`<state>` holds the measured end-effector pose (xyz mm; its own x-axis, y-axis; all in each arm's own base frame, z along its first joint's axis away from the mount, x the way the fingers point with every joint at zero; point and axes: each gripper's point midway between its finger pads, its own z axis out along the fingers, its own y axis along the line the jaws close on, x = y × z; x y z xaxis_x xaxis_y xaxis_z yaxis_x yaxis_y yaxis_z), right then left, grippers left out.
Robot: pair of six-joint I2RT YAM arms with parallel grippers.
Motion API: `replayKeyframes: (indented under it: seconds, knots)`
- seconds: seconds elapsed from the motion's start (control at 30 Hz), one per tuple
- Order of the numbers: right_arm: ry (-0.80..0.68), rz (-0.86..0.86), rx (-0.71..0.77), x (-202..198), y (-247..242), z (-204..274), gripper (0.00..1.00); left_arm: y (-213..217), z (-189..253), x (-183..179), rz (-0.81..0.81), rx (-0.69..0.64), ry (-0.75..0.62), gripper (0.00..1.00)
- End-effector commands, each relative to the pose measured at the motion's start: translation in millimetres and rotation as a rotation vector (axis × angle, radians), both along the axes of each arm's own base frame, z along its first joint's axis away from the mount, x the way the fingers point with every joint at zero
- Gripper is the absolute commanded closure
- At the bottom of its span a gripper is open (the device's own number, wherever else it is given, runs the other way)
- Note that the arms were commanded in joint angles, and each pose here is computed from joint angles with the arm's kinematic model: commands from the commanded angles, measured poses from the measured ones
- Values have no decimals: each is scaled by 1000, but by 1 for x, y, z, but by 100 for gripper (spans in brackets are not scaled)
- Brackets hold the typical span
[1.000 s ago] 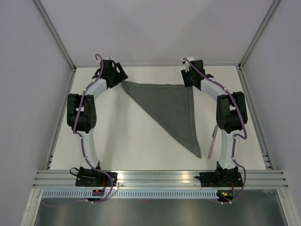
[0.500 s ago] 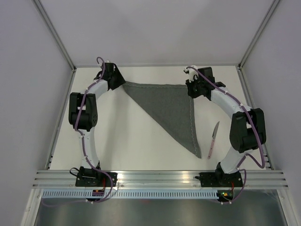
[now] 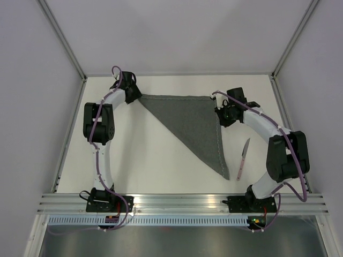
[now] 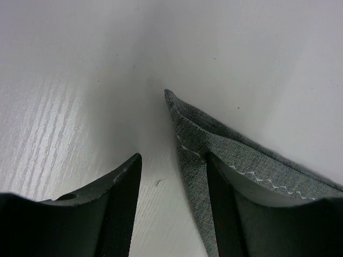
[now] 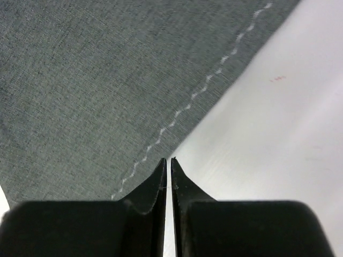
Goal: Fold the napkin, place the utensils inside, and roll it up
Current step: Fold the napkin at the center of the board, then pick up the knife at the center of the board.
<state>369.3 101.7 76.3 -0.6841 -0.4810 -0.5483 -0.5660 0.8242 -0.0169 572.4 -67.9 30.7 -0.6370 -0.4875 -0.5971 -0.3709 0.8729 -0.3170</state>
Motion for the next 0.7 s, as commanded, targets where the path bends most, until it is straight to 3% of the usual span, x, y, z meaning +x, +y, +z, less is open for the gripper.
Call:
replayKeyframes:
  seconds: [0.0,0.23,0.37,0.47,0.67]
  knots:
    - [-43,-35,-90,-13,-25,24,89,10,8,9,66,11,-5,43]
    - [91,-35,-142,-59,-67,12,86,10,4,7,79,7,26,42]
    - [167,-39,-161,-83,-97,-1,80,7,9,6,65,-9,12,36]
    - [246,-26,-140,-103,-111,-10,72,5,21,9,47,-17,-33,28]
    - [364,91,-107,-140,-113,-20,50,-5,52,21,-4,-52,-124,24]
